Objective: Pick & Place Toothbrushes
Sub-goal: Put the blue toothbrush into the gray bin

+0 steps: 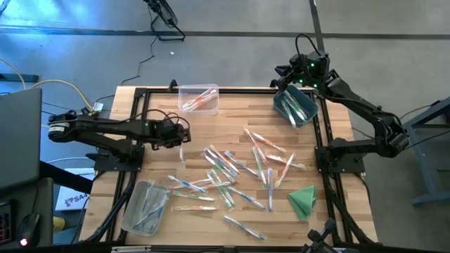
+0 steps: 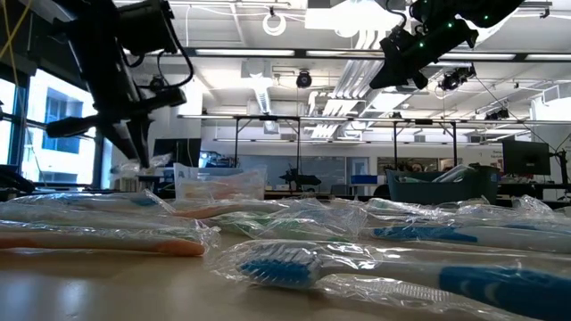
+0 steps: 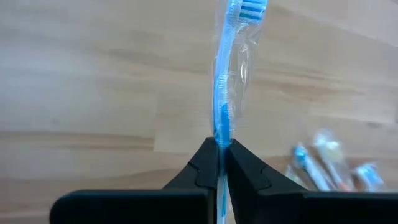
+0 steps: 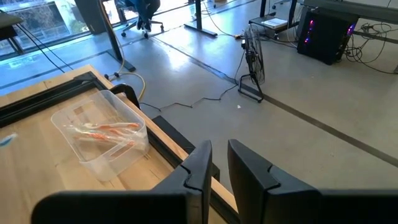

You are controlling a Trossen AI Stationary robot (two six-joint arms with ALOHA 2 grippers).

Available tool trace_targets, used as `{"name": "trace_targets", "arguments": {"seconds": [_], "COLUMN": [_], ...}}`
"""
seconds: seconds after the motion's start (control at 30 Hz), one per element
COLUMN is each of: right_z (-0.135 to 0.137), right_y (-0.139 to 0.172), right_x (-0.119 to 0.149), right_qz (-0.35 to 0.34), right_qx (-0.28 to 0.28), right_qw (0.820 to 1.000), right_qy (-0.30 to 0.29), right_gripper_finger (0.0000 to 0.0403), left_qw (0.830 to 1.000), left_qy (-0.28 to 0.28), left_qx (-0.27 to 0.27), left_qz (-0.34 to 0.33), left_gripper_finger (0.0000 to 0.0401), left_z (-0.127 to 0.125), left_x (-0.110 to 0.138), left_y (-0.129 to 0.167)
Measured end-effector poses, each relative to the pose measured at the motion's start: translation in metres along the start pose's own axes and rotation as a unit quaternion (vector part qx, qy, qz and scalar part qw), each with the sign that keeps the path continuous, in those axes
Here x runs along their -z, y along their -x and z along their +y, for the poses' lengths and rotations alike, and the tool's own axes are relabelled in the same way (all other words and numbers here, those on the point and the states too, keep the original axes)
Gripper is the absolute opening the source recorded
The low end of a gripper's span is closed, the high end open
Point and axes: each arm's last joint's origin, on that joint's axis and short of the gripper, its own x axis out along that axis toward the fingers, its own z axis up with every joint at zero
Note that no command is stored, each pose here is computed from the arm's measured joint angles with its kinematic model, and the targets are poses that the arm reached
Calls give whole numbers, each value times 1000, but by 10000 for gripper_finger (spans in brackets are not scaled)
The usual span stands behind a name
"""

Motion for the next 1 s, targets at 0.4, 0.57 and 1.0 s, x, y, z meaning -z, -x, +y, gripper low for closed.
{"name": "trace_targets", "arguments": {"seconds": [0.4,0.57,1.0], "right_z": [0,0,0], "right_y": [0,0,0], "right_x": [0,0,0], "right_qz": [0,0,0], "right_qx": [1,1,1], "right_qw": [1000,1000,1000], "right_qy": [-4,-11,-27], "right_gripper_finger": [45,45,45], "left_qw": [990,984,983], "left_qy": [-112,-155,-139], "left_qx": [84,91,87], "left_qz": [-12,-16,87], "left_gripper_finger": [8,8,8], "left_z": [-19,-33,-37], "left_x": [-9,-14,0], "left_y": [36,59,74]}}
